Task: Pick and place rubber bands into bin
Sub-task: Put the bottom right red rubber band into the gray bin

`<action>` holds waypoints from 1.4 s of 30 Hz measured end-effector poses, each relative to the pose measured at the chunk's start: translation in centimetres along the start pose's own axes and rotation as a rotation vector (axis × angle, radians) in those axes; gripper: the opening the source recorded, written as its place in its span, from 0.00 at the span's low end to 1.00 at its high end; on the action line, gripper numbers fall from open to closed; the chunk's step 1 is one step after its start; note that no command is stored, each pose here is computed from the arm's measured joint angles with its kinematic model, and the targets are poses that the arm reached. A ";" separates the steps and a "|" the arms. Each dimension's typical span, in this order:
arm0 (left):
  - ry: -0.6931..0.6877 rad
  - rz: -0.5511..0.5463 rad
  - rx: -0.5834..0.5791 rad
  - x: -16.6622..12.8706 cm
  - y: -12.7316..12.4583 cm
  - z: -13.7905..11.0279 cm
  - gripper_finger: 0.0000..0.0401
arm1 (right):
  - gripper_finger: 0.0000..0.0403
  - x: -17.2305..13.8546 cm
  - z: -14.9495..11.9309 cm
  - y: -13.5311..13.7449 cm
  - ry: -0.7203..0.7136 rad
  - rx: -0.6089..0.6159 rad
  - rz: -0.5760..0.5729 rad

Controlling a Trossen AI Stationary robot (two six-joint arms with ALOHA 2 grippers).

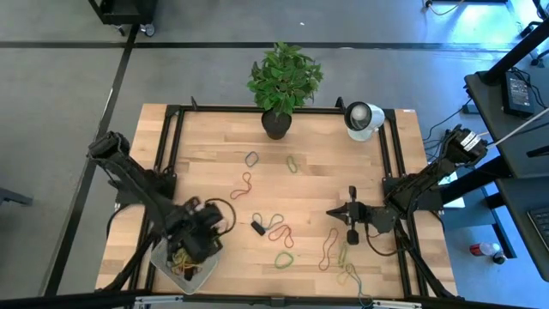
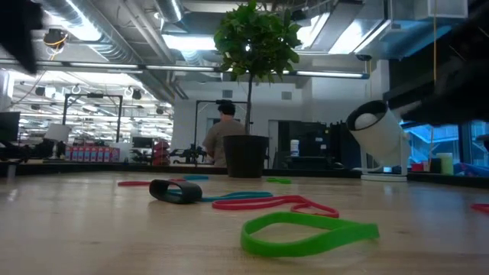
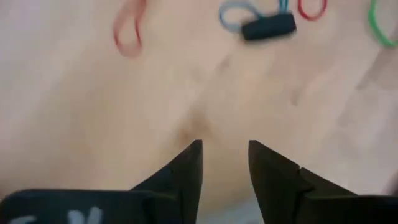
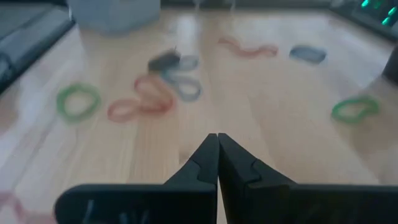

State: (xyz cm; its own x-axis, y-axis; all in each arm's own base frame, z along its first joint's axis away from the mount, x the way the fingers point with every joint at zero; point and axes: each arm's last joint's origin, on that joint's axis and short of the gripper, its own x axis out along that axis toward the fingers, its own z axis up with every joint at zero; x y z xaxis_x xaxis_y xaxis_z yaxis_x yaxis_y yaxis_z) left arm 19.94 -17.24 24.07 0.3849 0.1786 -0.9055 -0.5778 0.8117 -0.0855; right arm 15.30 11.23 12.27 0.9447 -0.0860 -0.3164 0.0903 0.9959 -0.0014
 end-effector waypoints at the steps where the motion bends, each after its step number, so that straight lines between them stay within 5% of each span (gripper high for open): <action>1: -0.011 0.014 0.065 0.3 0.2 0.6 0.28 | 0.01 0.2 0.4 -0.1 -0.022 0.005 -0.009; 8: -0.091 0.167 0.398 2.2 2.2 5.7 0.16 | 0.01 3.9 4.5 -2.3 -0.067 -0.066 -0.053; 13: -0.015 0.143 0.497 3.4 3.7 8.5 0.12 | 0.01 7.0 8.1 -5.8 -0.018 -0.033 0.019; 20: 0.017 0.094 0.556 4.2 4.9 10.6 0.11 | 0.01 8.8 14.0 -8.5 0.172 -0.017 -0.078; 26: -0.026 0.028 0.431 3.2 6.2 12.2 0.08 | 0.01 7.7 19.5 -8.7 0.302 0.008 -0.104; 31: -0.150 0.002 0.281 0.3 7.8 12.8 0.03 | 0.01 6.3 21.2 -9.0 0.432 0.116 -0.150; 37: -0.305 -0.023 0.102 -3.4 9.6 12.5 0.01 | 0.01 4.0 20.8 -8.6 0.670 0.289 -0.236; 42: -0.361 -0.034 0.148 -5.2 10.3 11.8 0.00 | 0.00 2.5 18.2 -5.7 0.860 0.474 -0.265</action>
State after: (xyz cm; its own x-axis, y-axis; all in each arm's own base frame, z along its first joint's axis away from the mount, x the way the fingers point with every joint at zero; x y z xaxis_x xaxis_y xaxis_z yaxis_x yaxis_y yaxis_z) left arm 20.46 -3.22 32.77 0.6457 0.3126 -0.6967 -0.4601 0.8874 -0.0282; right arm 22.88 4.85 28.72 0.3459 -0.0671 -0.9359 0.5559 0.8182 0.1467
